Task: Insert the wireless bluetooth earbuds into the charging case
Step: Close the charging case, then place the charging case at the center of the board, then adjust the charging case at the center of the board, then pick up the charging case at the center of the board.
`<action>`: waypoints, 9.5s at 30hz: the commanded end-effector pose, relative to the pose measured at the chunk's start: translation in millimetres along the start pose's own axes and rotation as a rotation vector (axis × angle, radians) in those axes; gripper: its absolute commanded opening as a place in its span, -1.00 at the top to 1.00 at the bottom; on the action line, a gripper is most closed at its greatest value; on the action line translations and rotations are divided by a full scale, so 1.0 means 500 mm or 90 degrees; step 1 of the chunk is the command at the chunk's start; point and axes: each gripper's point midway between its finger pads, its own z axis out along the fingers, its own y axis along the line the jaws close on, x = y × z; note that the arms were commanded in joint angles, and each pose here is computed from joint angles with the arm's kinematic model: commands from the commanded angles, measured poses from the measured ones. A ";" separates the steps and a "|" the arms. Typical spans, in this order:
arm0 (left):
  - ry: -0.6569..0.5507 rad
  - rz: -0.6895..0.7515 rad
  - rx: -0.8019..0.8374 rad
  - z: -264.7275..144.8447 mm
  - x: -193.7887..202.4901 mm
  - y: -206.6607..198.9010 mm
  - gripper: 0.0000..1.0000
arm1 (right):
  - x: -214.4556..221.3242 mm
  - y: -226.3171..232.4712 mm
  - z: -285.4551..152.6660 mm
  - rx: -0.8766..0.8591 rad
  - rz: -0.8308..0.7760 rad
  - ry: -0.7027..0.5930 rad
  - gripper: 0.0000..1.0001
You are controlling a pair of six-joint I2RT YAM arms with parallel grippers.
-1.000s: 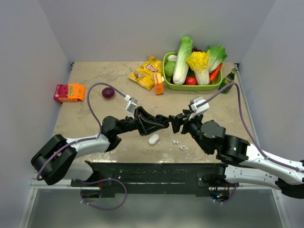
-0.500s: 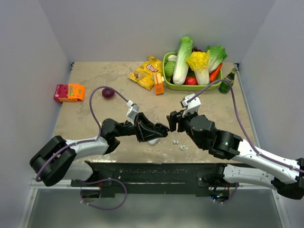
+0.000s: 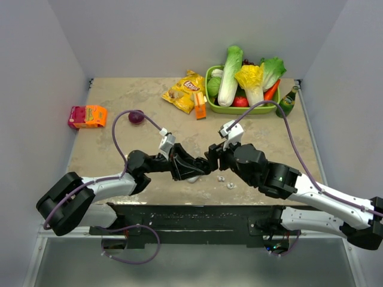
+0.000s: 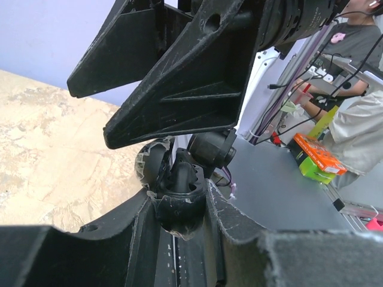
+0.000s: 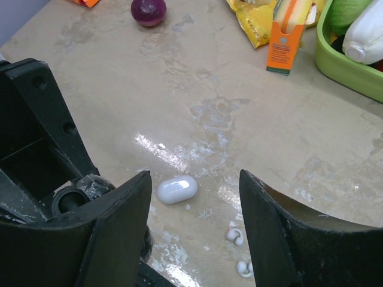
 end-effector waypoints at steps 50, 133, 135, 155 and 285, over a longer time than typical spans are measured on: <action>-0.004 -0.284 -0.735 -0.261 0.145 0.528 0.67 | 0.107 -0.026 0.038 0.058 0.070 0.016 -0.43; 0.039 -0.265 -0.800 -0.339 0.278 0.286 0.60 | 0.412 0.171 0.199 -0.110 0.081 0.197 1.00; 0.038 -0.270 -0.800 -0.341 0.282 0.284 0.60 | 0.402 0.177 0.208 -0.111 0.084 0.185 1.00; 0.051 -0.288 -0.775 -0.333 0.299 0.276 0.04 | 0.452 0.057 0.210 0.047 0.048 0.223 1.00; 0.397 -0.060 -0.957 -0.093 0.361 0.364 -0.83 | 0.136 -0.081 -0.024 0.084 0.131 -0.008 -0.33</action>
